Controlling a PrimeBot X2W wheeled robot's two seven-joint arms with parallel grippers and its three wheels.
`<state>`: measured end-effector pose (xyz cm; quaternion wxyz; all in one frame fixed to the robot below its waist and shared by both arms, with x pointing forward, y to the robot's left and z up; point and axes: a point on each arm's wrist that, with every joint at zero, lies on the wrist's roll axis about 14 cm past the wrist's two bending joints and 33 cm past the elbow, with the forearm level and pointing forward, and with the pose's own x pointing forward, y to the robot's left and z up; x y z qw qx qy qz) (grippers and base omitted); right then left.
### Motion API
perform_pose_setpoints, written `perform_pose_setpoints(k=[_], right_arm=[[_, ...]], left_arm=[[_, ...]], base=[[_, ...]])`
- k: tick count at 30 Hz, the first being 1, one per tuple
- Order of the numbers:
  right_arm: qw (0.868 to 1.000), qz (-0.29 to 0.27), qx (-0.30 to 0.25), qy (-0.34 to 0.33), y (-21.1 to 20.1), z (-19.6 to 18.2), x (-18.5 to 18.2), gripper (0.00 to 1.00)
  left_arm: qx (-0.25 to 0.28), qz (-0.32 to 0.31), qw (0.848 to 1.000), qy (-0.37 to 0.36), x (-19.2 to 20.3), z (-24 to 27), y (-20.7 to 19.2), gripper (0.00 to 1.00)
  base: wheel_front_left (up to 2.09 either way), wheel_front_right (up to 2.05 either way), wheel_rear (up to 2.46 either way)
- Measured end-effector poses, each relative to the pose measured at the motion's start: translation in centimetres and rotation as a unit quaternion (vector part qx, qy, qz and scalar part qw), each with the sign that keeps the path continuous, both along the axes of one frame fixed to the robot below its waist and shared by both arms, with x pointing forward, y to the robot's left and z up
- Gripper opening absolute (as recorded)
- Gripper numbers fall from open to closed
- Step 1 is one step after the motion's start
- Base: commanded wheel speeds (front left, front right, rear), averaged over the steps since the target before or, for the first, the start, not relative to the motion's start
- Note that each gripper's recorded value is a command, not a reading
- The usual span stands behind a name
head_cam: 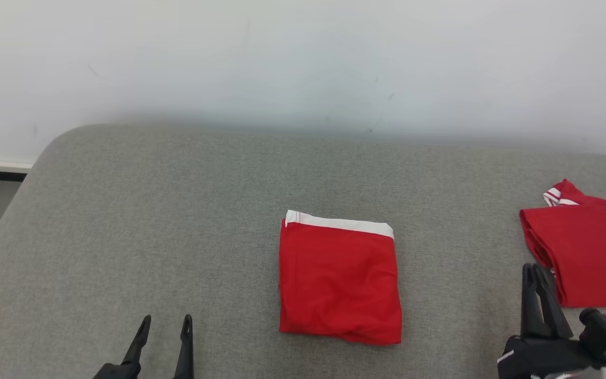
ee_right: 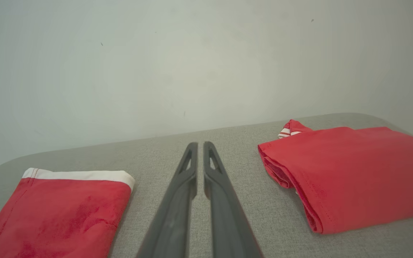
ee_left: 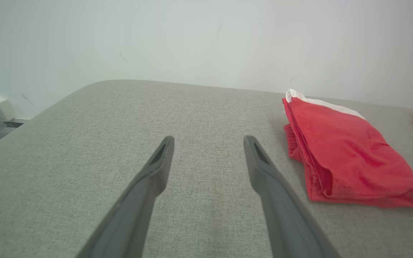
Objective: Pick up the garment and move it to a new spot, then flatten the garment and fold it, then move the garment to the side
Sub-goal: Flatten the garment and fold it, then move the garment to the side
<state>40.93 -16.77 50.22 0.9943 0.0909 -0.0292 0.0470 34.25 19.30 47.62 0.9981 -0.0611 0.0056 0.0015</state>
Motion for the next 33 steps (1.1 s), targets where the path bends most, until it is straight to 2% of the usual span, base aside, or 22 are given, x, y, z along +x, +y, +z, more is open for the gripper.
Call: perform_pose_setpoints(k=[1,2,3,9,17,33], right_arm=[[1.0,-0.002,-0.001,-0.001,-0.1,0.0,-0.5,0.45],[1.0,-0.003,-0.003,-0.001,-0.2,-0.1,-1.0,0.95],[1.0,-0.003,-0.006,0.001,-0.2,-0.2,-1.5,1.0],[1.0,-0.009,-0.007,0.012,-0.7,-1.1,-4.1,1.0],[1.0,0.012,-0.007,0.026,0.9,-2.2,-6.8,1.0],[1.0,0.014,-0.012,0.021,1.0,-1.9,-7.8,1.0]], left_arm=[[-0.001,0.0,1.0,0.001,-0.1,-0.1,0.0,1.0],[-0.001,0.0,1.0,0.001,-0.2,-0.1,0.0,1.0],[0.0,0.0,1.0,-0.001,-0.1,0.0,0.0,1.0],[0.01,-0.011,1.0,-0.004,-0.2,0.2,-0.6,1.0],[0.011,-0.015,1.0,-0.005,-0.8,0.1,-0.7,1.0],[0.025,-0.022,0.999,-0.015,-1.1,0.8,-1.1,1.0]], base=[[0.0,0.0,0.0],[0.0,0.0,0.0],[0.0,0.0,0.0],[0.0,0.0,0.0],[0.0,0.0,0.0],[0.0,0.0,0.0]])
